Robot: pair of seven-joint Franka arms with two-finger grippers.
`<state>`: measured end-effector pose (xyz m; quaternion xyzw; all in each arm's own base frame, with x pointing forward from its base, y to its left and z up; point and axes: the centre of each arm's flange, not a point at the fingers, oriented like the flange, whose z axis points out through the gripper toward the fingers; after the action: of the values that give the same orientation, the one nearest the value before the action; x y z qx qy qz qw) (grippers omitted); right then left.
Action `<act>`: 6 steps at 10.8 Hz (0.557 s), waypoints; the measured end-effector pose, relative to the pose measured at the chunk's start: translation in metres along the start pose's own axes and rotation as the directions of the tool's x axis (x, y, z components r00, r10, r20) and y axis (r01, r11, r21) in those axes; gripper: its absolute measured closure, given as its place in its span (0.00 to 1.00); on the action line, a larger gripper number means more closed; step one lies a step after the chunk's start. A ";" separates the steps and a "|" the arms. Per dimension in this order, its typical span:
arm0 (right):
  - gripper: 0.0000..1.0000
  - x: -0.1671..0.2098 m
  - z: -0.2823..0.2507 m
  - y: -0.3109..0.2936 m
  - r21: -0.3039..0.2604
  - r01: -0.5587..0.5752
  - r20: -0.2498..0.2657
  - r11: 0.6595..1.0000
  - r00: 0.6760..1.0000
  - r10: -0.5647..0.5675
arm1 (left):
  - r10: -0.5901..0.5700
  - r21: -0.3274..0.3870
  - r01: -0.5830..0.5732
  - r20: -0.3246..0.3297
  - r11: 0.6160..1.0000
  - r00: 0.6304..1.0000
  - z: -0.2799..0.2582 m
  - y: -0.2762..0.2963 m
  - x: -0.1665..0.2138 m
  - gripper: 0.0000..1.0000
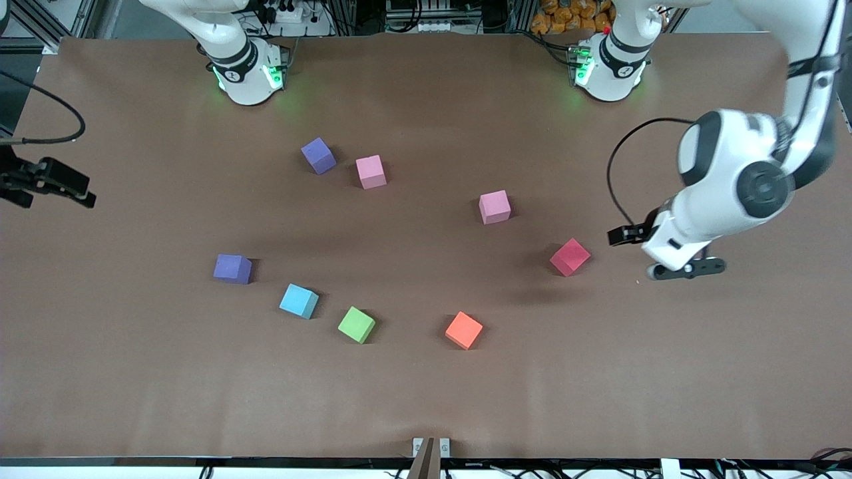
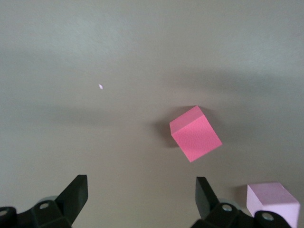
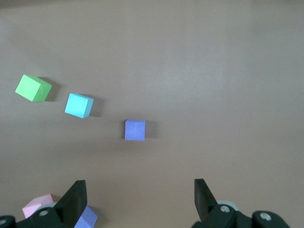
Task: Arrange blocks into number 1
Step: 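Reach the left gripper down over the red cube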
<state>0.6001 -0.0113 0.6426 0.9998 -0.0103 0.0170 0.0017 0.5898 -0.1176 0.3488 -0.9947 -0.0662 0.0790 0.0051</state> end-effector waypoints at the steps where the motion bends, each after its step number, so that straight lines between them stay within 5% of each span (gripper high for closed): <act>1: 0.00 0.003 0.002 0.003 0.000 -0.003 -0.010 1.000 1.000 0.003 | -0.034 0.007 0.034 0.014 0.999 0.999 0.023 0.013 0.000 0.00; 6: 0.00 0.006 0.000 -0.001 0.001 0.010 -0.035 1.000 0.999 -0.010 | -0.266 0.042 0.265 0.040 0.963 0.963 0.079 0.062 -0.007 0.00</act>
<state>0.6063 -0.0108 0.6427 0.9994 -0.0054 0.0347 0.0013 0.5782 -0.1797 0.2703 -0.9745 -0.1976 0.1014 0.0321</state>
